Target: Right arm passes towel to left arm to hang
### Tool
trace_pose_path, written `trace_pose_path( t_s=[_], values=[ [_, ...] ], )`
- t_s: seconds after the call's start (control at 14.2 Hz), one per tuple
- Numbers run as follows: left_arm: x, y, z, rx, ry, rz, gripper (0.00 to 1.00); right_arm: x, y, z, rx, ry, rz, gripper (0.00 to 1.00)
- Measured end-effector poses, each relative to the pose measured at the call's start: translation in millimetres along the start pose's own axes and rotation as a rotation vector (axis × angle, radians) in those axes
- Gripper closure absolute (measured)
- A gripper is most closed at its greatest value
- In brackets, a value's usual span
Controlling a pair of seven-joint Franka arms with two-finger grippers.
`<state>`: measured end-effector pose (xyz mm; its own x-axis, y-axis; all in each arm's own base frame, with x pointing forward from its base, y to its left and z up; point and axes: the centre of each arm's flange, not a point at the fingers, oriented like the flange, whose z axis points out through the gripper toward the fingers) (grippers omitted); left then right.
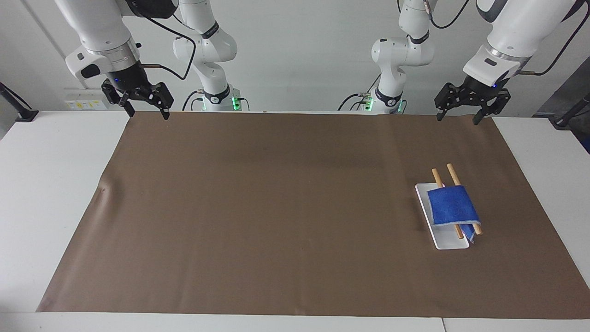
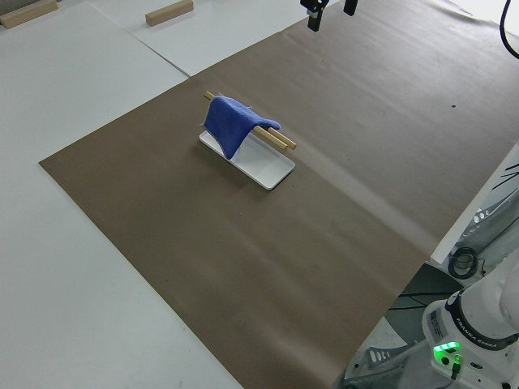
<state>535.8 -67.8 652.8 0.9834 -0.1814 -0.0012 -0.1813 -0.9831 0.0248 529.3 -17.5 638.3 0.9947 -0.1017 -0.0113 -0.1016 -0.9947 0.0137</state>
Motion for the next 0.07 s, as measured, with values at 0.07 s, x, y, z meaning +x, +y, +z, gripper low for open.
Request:
trace_pose_path(
  t_s=[0.07],
  values=[
    [-0.1, -0.6, 0.0, 0.0, 0.0, -0.002, 0.0, 0.0, 0.0, 0.1, 0.0, 0.0, 0.0, 0.0]
  ],
)
